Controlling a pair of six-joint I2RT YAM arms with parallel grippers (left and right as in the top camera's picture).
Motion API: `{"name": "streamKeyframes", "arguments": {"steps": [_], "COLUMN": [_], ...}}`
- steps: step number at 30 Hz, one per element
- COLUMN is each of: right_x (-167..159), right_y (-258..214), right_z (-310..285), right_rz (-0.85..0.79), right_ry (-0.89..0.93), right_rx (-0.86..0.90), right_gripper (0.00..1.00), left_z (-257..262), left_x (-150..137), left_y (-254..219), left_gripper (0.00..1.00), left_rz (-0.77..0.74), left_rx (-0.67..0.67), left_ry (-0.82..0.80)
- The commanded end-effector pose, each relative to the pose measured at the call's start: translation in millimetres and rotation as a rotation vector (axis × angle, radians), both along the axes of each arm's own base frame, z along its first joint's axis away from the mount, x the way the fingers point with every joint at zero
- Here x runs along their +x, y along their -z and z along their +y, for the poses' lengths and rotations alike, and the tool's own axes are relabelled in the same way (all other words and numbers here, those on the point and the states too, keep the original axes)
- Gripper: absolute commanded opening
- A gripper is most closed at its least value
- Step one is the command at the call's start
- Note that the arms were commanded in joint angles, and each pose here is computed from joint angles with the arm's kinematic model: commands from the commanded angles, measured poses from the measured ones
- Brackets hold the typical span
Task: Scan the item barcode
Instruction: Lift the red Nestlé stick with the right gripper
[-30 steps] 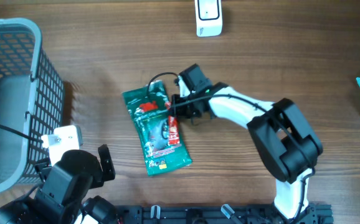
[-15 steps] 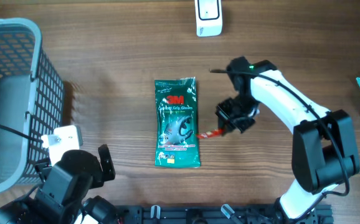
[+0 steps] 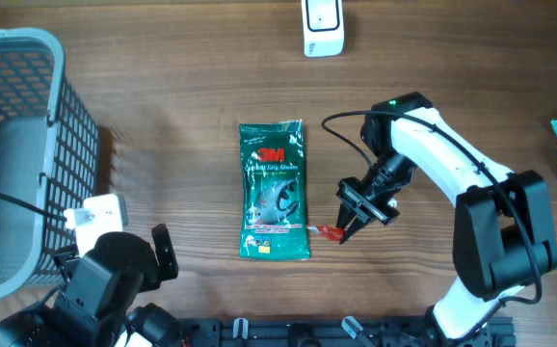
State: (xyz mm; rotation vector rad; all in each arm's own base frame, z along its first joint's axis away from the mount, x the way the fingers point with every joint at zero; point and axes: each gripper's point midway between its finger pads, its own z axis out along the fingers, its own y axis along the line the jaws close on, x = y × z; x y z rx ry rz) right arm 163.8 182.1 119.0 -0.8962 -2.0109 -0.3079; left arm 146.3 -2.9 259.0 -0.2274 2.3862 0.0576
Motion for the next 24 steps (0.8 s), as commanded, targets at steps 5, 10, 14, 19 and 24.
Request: {"name": "streamKeyframes", "arguments": {"steps": [5, 10, 14, 19, 24], "right_x": [13, 11, 8, 1, -1], "right_y": [2, 12, 10, 2, -1], "right_z": [8, -5, -6, -5, -2], "right_rz": [0.221, 0.283, 0.298, 0.273, 0.240], "right_ry": [0.339, 0.426, 0.420, 0.332, 0.277], "right_rx": [-0.276, -0.477, -0.486, -0.402, -0.319], "right_gripper": [0.05, 0.05, 0.08, 0.11, 0.09], "left_z": [0, 0, 0, 0, 0], "left_x": [0, 0, 0, 0, 0], "left_y": [-4, -4, -4, -4, -4], "left_gripper": [1.00, 1.00, 1.00, 1.00, 1.00], "left_rz": [-0.015, -0.015, -0.015, -0.015, -0.015], "left_rx": [-0.022, -0.022, -0.022, -0.022, -0.022], "left_ry": [-0.016, -0.016, -0.016, -0.016, -0.016]}}
